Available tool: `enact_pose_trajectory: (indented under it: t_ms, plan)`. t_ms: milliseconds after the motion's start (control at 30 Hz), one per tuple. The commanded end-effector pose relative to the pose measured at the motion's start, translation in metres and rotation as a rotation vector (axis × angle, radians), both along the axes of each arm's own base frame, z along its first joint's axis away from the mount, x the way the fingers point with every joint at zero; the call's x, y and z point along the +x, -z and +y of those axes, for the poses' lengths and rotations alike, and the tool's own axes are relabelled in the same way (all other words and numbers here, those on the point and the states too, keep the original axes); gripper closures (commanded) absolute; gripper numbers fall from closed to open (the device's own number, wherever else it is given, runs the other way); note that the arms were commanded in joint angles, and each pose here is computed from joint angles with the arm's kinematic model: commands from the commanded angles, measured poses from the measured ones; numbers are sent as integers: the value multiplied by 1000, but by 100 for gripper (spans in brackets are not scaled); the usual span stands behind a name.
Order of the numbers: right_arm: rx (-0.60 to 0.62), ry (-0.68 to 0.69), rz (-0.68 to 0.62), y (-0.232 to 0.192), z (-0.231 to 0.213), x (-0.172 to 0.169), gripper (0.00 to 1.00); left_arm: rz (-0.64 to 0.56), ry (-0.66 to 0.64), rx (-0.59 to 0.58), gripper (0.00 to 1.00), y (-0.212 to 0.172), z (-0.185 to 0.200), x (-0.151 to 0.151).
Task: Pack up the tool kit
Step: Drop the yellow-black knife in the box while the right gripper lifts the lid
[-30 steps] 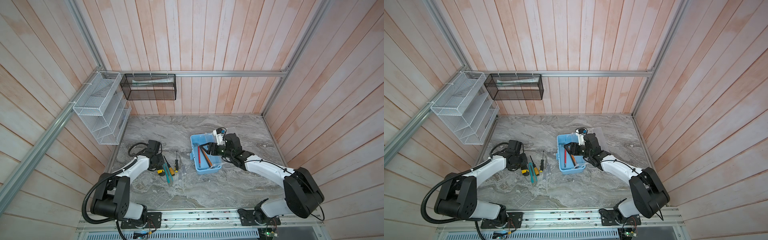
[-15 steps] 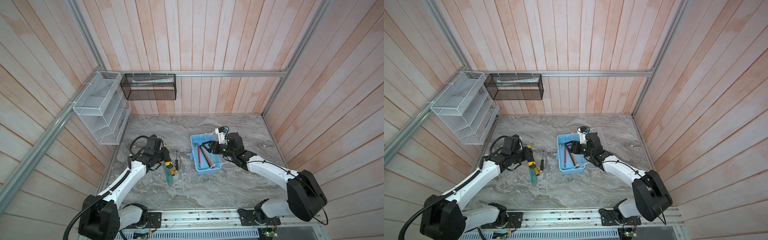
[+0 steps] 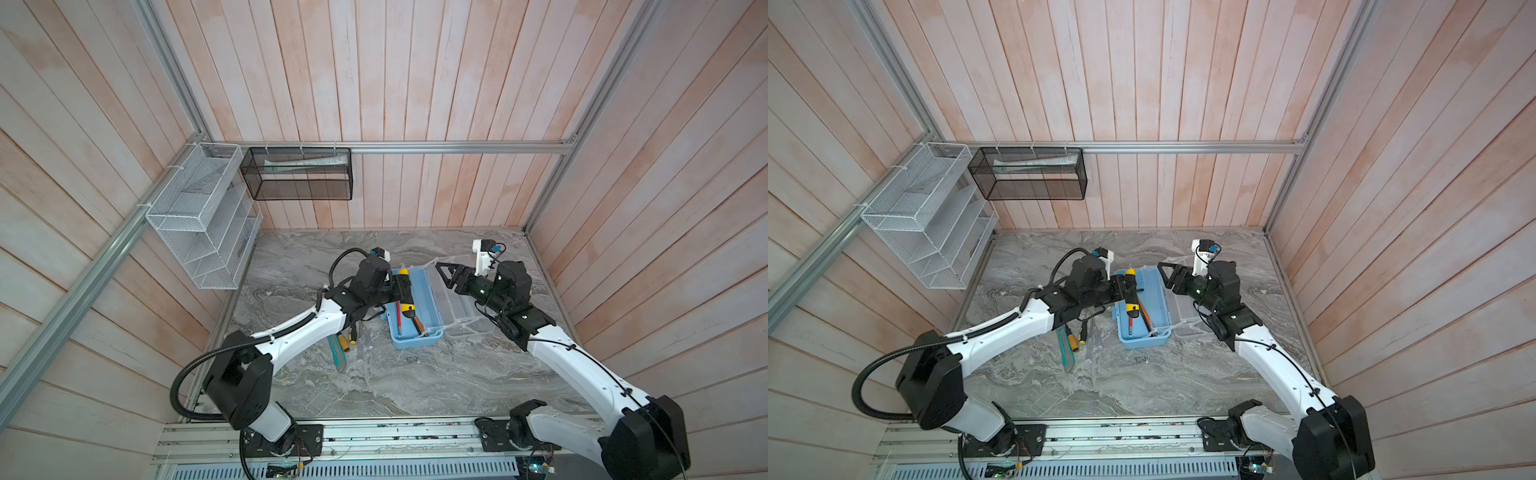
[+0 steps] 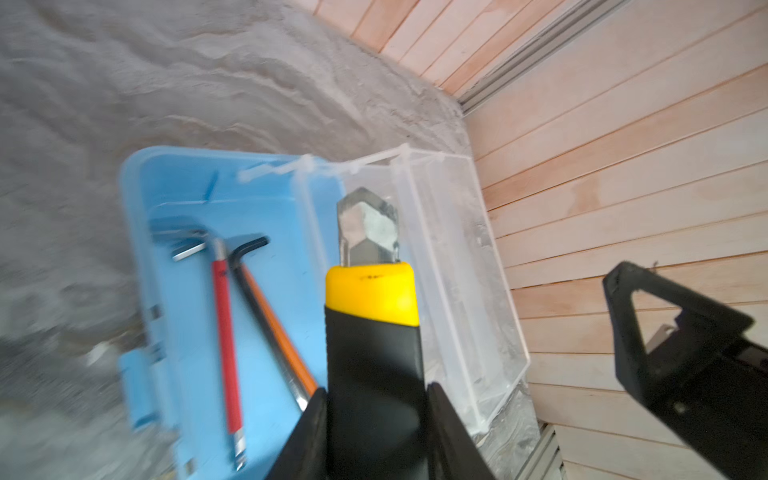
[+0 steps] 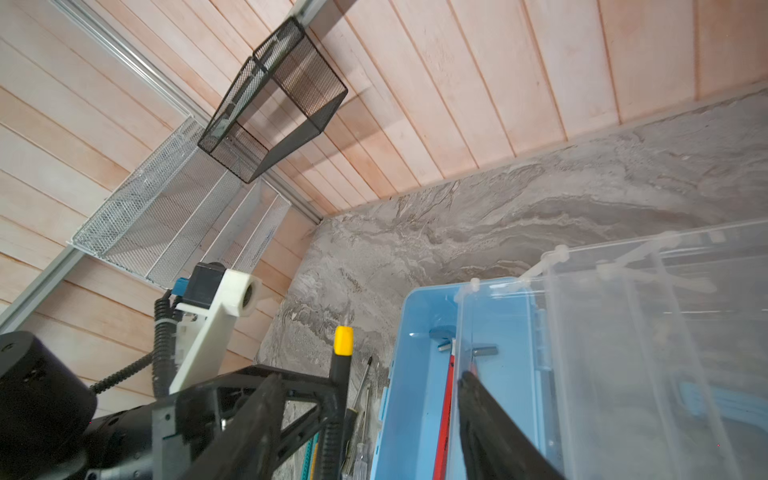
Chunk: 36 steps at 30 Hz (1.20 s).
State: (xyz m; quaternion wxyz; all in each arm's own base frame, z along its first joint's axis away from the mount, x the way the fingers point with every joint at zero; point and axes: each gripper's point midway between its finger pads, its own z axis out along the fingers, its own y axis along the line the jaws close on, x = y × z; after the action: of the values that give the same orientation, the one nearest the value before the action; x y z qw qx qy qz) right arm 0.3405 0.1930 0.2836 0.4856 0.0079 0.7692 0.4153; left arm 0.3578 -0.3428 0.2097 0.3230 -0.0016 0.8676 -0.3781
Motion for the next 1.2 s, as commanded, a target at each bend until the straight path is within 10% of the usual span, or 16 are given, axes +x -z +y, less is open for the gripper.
enact_pose_trajectory:
  t_ms: [0,633,933,1167]
  plan:
    - [-27,37,19,8,-13,-4,35,-47,40,-83,77,-19,-37,17]
    - [-20,44,32,19,-25,-13,35,127,46,-84,72,63,-90,46]
    - [-21,39,44,25,-26,-16,34,148,90,-150,48,58,-104,43]
    - [-27,23,41,21,-23,-17,34,63,70,-90,48,34,-79,45]
